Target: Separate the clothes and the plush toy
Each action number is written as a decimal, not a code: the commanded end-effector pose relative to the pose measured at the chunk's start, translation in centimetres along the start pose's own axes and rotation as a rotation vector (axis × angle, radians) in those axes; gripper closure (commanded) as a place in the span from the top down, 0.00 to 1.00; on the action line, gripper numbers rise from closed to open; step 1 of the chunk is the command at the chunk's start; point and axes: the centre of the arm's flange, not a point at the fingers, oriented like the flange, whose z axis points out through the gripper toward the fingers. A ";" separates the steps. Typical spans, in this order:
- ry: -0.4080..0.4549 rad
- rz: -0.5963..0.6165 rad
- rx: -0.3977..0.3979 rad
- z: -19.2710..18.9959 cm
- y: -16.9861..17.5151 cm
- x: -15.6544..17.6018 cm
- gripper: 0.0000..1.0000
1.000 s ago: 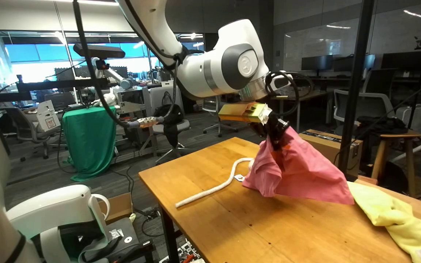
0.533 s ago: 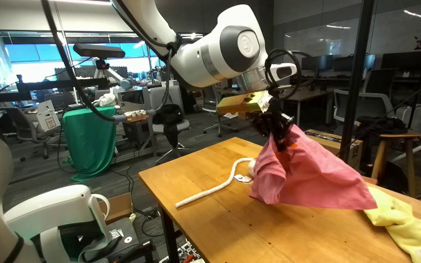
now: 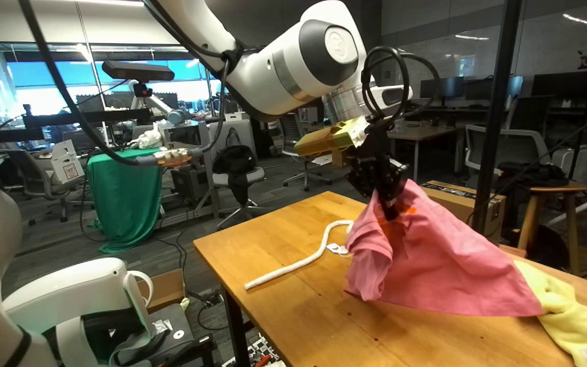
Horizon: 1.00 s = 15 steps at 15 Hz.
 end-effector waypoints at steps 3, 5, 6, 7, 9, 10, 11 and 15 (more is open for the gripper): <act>-0.059 -0.007 -0.029 -0.5 -0.3 -1.7 0.03; -0.080 -0.026 -0.021 0.0 -0.8 -1.9 0.03; -0.094 -0.044 -0.008 0.3 -1.1 -2.0 0.03; -0.105 -0.056 -0.002 0.7 -1.4 -2.0 0.03; -0.124 -0.092 0.030 1.5 -2.1 -2.2 0.03; -0.134 -0.113 0.041 1.8 -2.4 -2.2 0.03; -0.137 -0.142 0.066 2.3 -2.9 -2.3 0.03; -0.188 -0.220 0.128 4.0 -4.2 -2.3 0.03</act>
